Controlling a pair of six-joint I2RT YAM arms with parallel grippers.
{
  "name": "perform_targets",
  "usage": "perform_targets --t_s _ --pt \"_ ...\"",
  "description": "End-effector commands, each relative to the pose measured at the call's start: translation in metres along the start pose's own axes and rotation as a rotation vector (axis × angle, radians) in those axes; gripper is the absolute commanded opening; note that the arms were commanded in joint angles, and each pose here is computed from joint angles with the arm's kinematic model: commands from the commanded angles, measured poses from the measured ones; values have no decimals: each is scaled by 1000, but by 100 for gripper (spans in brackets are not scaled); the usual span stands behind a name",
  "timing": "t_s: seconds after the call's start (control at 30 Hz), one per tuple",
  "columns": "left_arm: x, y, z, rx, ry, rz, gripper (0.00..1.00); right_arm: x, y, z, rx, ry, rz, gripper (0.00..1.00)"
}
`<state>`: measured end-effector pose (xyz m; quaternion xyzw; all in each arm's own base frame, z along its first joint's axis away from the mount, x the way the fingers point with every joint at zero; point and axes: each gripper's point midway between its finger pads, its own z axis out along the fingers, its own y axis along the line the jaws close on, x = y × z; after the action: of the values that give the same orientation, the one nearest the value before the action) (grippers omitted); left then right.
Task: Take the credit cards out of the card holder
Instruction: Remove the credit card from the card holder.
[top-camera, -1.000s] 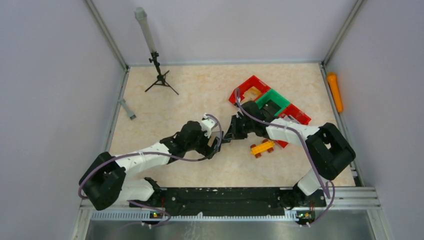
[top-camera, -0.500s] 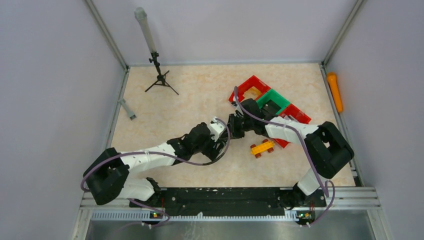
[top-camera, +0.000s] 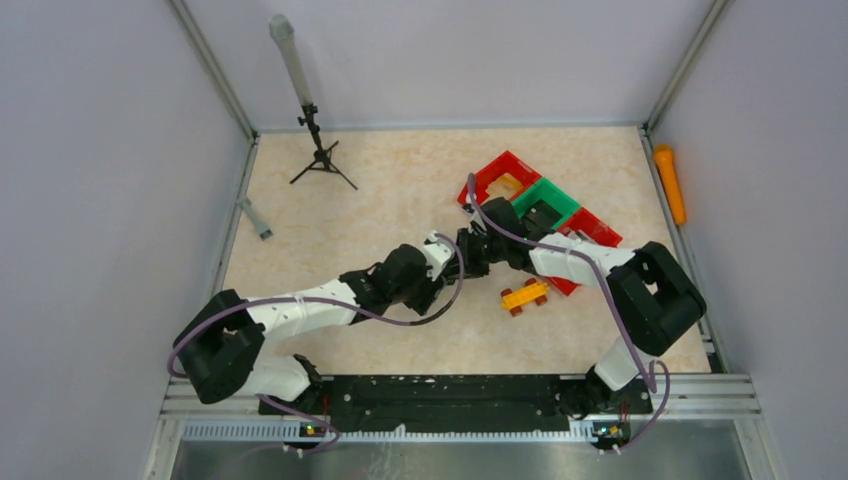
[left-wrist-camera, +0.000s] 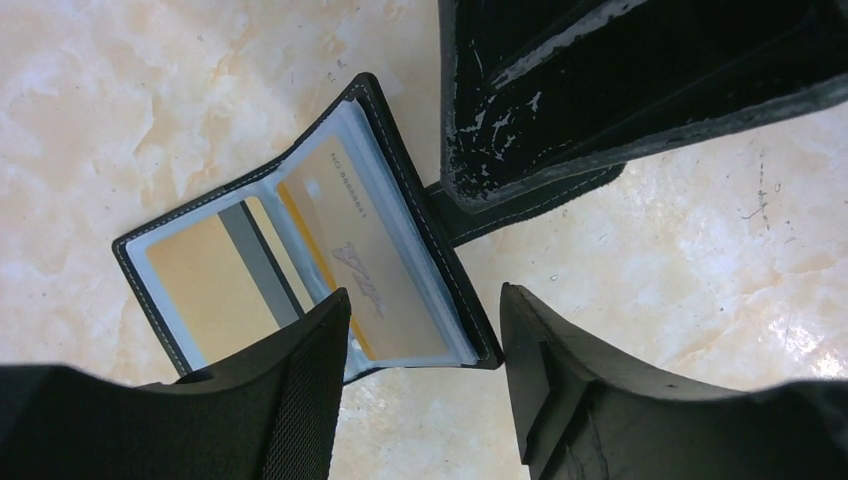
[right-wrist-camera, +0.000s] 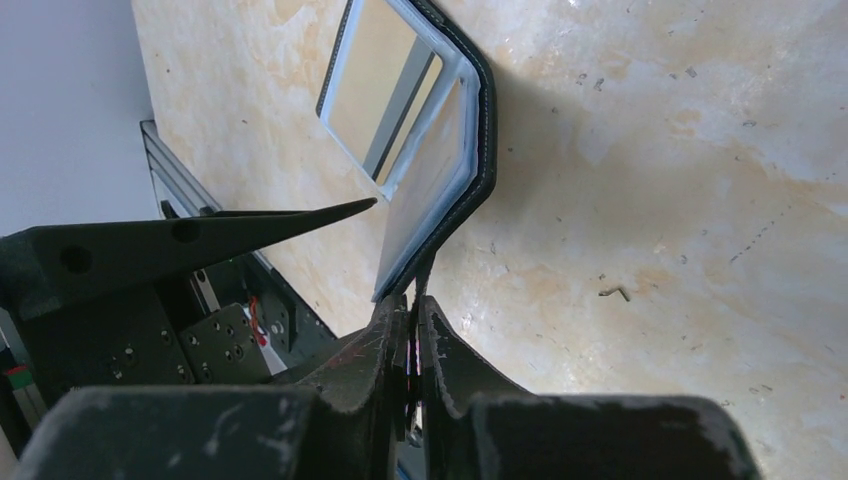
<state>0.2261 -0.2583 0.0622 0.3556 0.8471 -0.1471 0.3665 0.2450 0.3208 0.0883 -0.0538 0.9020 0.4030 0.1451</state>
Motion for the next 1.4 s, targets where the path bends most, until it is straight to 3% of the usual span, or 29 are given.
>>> perform_targets --t_s 0.0,0.27,0.4,0.5,0.63,0.83,1.17,1.37 --pt "-19 -4 -6 16 -53 -31 56 -19 5 3 -9 -51 -17 8" --pt "-19 -5 -7 19 -56 -41 32 -21 4 2 1 -61 -18 15" --pt "-22 -4 -9 16 -72 -44 23 -26 4 -2 10 -85 -21 37" --pt "-22 -3 -10 13 -76 -48 23 -30 0 -5 15 -110 0 40" --pt "-23 -3 -12 12 -84 -51 19 -35 -9 -7 46 -154 32 56" --pt "-21 8 -11 -41 -76 -76 22 -34 -21 -3 88 -160 9 58" --pt "-17 51 -22 -84 -114 -291 26 5 -43 2 252 -79 -93 53" --pt "-16 72 -35 -103 -169 -392 38 27 -39 11 230 -21 -112 47"
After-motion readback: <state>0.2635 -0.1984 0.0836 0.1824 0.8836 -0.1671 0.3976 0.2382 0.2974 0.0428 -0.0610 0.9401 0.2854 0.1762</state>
